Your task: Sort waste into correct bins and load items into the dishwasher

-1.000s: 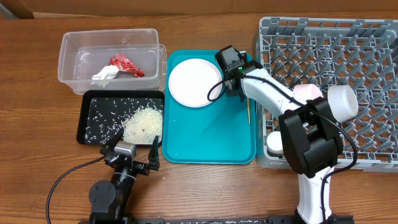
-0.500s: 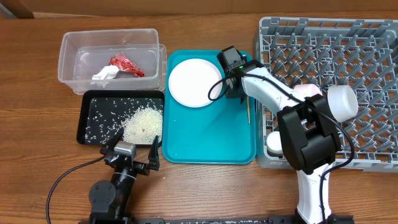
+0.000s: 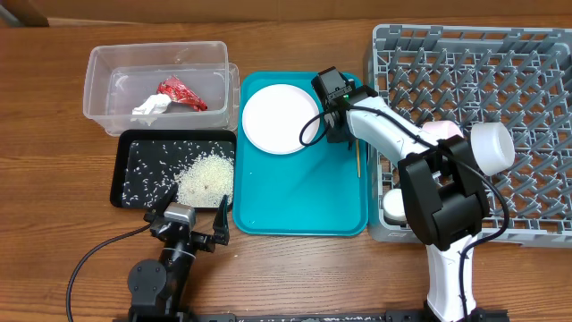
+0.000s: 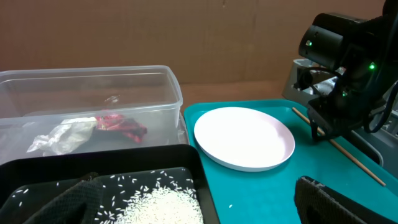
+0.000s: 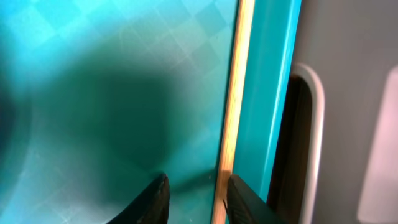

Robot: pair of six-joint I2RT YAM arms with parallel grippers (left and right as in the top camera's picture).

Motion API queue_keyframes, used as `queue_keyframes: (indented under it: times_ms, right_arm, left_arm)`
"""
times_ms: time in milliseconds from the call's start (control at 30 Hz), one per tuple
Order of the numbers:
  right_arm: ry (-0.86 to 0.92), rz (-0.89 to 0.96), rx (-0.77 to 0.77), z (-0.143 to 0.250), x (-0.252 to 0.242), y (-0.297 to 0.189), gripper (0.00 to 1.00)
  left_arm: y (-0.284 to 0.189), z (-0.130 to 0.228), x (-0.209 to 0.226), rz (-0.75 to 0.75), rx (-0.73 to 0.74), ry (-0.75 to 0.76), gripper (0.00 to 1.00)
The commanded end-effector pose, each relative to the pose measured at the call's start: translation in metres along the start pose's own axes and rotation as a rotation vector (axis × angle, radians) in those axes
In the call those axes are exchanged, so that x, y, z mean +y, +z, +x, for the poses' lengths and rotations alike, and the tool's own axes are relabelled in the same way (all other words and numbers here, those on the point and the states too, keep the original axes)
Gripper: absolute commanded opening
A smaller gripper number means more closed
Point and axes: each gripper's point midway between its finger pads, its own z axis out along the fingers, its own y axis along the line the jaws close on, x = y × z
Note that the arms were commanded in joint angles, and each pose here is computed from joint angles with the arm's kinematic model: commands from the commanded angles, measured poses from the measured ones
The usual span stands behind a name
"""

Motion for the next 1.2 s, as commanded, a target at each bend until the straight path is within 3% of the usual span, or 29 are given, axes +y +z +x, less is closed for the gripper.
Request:
queue_keyframes:
  times_ms: [0,267,567,767,867,1000,1167]
  right_arm:
    - [-0.013,-0.005,0.01,0.004,0.0,0.005,0.34]
    - [0.022,-0.031,0.016,0.004,0.003,0.008,0.37]
    - [0.021,-0.055,0.138,0.033,0.011,0.041,0.36]
    - [-0.081,-0.202,0.196,0.047,0.038,0.033,0.19]
    - [-0.088,-0.223,0.225,0.054,0.041,0.03,0.04]
    - [-0.038,-0.223,0.219,0.05,0.036,0.013,0.04]
    - [-0.008,-0.316,0.102,0.022,0.033,-0.047,0.04]
  left_arm:
    - [0.0,0.0,0.0,0.006,-0.007,0.016,1.0]
    - [0.0,0.0,0.0,0.005,-0.007,0.016,1.0]
    - [0.0,0.0,0.0,0.005,-0.007,0.016,1.0]
    - [0.0,0.0,0.0,0.005,-0.007,0.016,1.0]
    - [0.0,0.0,0.0,0.005,-0.007,0.016,1.0]
    - [0.0,0.0,0.0,0.006,-0.007,0.016,1.0]
    - [0.0,0.0,0.0,0.006,-0.007,0.016,1.0]
